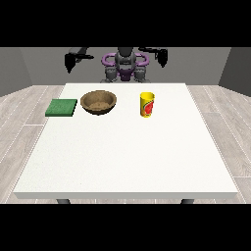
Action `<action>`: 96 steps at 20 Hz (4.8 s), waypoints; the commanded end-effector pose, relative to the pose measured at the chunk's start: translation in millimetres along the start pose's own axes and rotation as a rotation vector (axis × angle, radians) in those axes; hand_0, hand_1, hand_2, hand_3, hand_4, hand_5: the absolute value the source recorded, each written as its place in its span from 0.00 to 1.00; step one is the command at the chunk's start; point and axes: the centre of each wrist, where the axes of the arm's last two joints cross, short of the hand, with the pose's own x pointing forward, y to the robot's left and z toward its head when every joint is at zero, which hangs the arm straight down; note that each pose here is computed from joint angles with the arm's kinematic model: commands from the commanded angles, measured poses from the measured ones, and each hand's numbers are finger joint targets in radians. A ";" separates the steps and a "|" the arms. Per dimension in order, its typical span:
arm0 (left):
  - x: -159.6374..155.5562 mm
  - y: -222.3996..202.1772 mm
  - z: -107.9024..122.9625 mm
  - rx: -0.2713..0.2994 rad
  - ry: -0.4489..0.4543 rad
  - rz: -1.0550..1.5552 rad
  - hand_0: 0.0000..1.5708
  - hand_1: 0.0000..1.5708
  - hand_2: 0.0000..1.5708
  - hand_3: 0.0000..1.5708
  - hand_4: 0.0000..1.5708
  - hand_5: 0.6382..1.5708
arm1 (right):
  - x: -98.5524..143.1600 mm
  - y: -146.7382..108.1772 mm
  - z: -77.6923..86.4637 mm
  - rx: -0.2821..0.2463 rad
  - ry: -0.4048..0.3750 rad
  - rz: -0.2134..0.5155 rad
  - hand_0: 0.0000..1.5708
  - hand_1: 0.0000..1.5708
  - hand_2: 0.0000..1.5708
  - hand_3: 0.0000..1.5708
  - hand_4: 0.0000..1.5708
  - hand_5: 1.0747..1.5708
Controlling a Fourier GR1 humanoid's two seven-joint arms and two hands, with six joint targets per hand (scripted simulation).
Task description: Pick the cup and pour the ball into the bowl, then pick the bowl and place it on the pad
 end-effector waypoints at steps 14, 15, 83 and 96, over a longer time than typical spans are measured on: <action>-2.8 -16.7 -96.3 0.037 -0.288 -0.018 0.00 0.00 0.00 0.00 0.00 0.87 | -6.3 -4.7 -67.5 0.045 -0.314 -0.073 0.00 0.00 0.00 0.00 0.00 0.96; 16.6 -16.5 -116.9 0.068 -0.306 -0.011 0.00 0.00 0.00 0.00 0.00 0.88 | 2.7 -13.9 -76.6 0.070 -0.349 -0.061 0.00 0.00 0.00 0.00 0.00 0.96; 0.4 -178.5 -114.5 -0.350 -0.412 -1.490 0.17 0.17 1.00 0.91 0.55 0.95 | -60.3 -120.1 -27.9 -0.125 -0.052 -0.045 0.00 0.00 0.13 0.21 0.26 0.93; 59.8 -214.4 -111.2 -0.431 -0.564 -1.699 0.00 0.00 1.00 1.00 0.39 0.96 | -73.8 -128.5 2.3 -0.132 -0.028 -0.035 0.00 0.00 0.11 0.21 0.27 0.91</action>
